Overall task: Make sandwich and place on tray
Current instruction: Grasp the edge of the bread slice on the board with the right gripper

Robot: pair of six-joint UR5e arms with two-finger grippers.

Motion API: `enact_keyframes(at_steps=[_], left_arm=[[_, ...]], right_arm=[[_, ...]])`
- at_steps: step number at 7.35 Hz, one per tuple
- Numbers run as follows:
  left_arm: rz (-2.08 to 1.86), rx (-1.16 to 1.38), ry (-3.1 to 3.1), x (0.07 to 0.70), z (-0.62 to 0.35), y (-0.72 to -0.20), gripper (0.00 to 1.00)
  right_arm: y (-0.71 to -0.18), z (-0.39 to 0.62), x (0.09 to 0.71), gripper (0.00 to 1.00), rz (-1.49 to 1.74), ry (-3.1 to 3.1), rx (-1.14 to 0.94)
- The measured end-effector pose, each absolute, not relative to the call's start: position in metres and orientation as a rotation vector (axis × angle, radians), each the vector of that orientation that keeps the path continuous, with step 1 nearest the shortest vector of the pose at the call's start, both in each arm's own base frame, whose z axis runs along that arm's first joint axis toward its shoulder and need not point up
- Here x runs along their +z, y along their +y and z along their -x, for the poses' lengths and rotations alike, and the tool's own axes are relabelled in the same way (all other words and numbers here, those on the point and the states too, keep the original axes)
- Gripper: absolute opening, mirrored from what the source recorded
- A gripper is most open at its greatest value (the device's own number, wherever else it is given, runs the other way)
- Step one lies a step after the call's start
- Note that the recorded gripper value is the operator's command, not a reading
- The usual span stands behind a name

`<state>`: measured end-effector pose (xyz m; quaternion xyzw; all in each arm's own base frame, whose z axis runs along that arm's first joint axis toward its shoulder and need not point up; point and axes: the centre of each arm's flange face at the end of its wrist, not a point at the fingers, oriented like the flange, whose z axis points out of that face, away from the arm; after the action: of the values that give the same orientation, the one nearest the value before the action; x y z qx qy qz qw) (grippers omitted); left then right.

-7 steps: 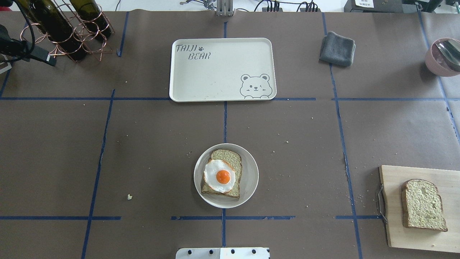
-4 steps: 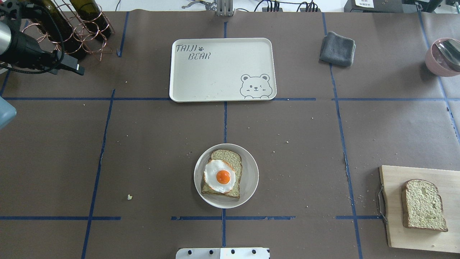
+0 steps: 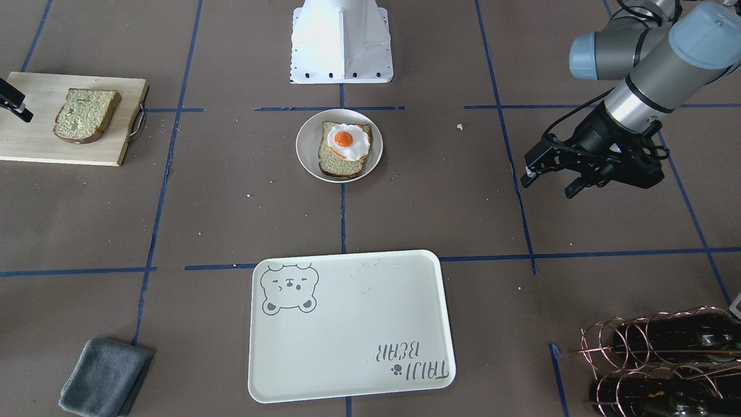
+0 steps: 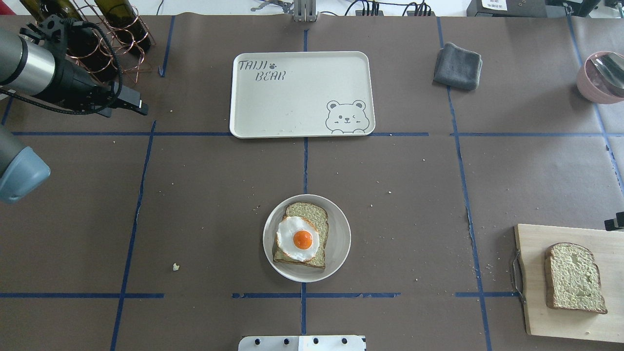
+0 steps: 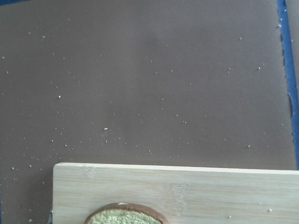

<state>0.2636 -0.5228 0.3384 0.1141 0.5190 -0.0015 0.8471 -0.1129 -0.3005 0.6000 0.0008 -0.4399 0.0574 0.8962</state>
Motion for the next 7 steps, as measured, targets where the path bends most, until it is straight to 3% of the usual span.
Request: enact_keyframes(at_steps=[5,7], left_arm=[[-0.24,-0.013,1.097,0.331,-0.275,-0.52,1.0],[-0.238,-0.012,1.097,0.332,-0.275,-0.52,1.0]], right_arm=[[-0.244,0.156,0.637,0.99,0.005,-0.907,0.12],[-0.234,0.156,0.64,0.89,0.02,-0.907,0.098]])
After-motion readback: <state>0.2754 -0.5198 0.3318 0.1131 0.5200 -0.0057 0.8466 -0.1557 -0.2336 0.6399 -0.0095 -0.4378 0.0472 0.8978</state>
